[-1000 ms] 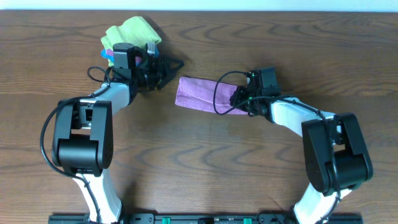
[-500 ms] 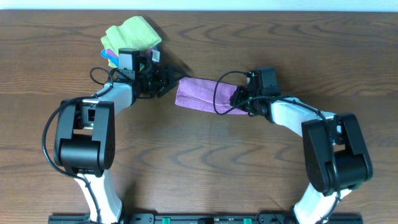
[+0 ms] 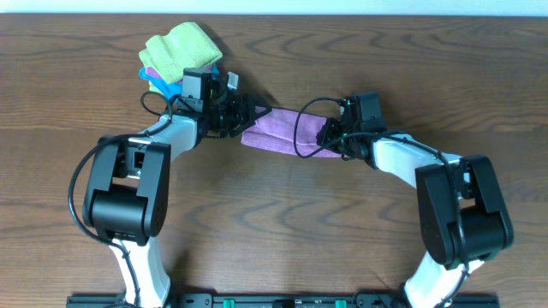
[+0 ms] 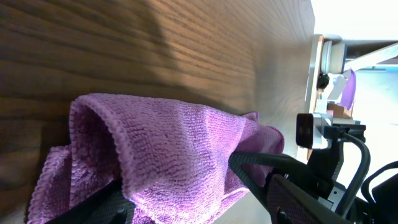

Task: Fold the cloth

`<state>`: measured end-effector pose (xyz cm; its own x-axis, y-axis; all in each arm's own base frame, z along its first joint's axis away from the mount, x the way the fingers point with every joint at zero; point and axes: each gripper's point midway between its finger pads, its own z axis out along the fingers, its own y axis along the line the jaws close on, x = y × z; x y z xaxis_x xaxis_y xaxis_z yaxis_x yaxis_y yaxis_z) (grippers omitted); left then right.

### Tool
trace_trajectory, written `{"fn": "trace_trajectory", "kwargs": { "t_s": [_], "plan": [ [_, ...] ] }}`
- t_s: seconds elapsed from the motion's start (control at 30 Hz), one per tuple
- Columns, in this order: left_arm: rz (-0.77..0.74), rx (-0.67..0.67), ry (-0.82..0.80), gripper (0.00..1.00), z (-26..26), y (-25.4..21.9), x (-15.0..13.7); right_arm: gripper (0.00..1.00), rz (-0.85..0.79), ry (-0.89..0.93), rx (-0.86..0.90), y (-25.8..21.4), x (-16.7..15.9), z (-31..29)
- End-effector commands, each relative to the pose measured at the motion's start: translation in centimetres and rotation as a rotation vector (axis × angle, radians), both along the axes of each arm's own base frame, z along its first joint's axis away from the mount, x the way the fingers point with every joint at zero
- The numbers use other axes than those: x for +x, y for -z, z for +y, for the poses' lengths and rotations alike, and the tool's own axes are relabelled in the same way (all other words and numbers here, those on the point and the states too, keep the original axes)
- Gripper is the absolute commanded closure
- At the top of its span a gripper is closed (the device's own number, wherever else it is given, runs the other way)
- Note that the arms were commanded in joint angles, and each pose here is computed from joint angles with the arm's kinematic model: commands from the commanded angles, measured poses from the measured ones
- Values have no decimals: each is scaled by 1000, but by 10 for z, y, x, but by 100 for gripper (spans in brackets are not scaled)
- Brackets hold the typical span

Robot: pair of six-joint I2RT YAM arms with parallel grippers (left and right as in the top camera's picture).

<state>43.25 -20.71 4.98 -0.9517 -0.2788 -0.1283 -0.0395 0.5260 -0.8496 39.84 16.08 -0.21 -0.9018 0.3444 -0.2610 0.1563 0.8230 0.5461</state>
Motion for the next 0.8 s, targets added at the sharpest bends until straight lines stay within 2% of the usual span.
{"fn": "trace_trajectory", "kwargs": {
  "t_s": [0.0,0.33,0.63,0.77],
  "plan": [
    [-31,15,3,33,3,-1,4,99,53,0,-69,21,-15,-9],
    [-51,65,-39,34,18,4,12,99,52,0,-69,20,-15,-8],
    [-60,91,-27,34,7,8,10,98,51,1,-69,20,-15,-9],
    [-61,91,-13,40,0,8,7,99,52,1,-69,20,-15,-9]
  ]
}}
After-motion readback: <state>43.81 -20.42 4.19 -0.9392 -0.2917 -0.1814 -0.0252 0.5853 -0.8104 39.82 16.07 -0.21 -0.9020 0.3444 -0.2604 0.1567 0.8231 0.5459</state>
